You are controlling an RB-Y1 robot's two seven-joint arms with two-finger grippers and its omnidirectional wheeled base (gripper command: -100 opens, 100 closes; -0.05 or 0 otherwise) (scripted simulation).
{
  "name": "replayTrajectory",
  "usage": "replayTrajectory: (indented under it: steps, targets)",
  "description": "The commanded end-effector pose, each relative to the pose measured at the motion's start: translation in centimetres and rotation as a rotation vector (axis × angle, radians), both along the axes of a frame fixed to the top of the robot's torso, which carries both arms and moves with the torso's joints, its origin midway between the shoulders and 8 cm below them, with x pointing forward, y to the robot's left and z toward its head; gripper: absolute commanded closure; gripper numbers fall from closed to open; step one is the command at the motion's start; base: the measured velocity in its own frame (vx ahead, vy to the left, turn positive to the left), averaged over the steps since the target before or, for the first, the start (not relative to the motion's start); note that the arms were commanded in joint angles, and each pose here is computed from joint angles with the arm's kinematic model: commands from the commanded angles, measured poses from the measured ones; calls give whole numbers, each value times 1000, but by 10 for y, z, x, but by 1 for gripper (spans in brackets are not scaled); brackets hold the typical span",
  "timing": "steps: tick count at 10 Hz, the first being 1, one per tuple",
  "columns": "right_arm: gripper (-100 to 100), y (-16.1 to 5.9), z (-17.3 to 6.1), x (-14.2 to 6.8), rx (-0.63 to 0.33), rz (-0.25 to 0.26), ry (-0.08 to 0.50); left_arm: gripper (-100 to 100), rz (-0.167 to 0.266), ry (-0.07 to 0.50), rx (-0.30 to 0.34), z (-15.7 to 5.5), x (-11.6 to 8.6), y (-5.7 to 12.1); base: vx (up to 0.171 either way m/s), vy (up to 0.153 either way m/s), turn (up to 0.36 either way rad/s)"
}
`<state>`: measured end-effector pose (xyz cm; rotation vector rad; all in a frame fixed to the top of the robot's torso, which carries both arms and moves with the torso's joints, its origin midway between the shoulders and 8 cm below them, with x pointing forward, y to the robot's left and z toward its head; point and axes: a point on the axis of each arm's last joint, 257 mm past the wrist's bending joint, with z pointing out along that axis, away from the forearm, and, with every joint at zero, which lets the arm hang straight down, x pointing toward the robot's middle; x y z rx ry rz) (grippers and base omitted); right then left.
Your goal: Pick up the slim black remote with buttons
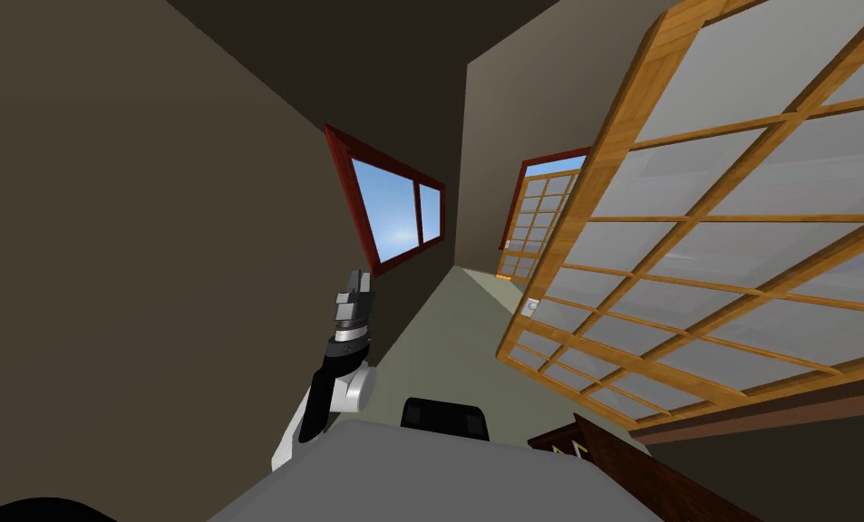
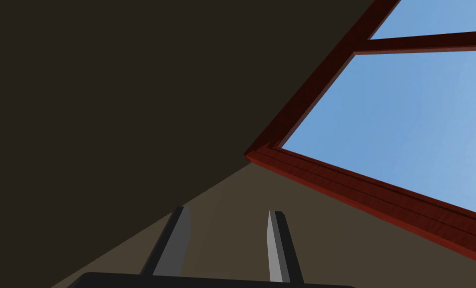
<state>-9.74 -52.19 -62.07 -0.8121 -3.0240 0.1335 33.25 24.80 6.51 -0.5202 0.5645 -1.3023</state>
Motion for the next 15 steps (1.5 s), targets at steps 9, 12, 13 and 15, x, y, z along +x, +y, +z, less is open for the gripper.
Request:
replayTrajectory:
  steps: [9, 12, 13, 15]
  targets:
    - [100, -9, 6, 1, 8, 183, -6, 0, 0, 0, 0, 0, 0, 0, 118, -61, -233]
    - [100, -12, 9, 2, 9, 255, -7, 0, 0, 0, 0, 0, 0, 0, 138, -37, -306]
    - [100, -12, 9, 2, 10, 285, -5, 0, 0, 0, 0, 0, 0, 0, 187, -60, -418]
    - [100, -12, 9, 2, 10, 321, -2, 0, 0, 0, 0, 0, 0, 0, 45, -5, -24]
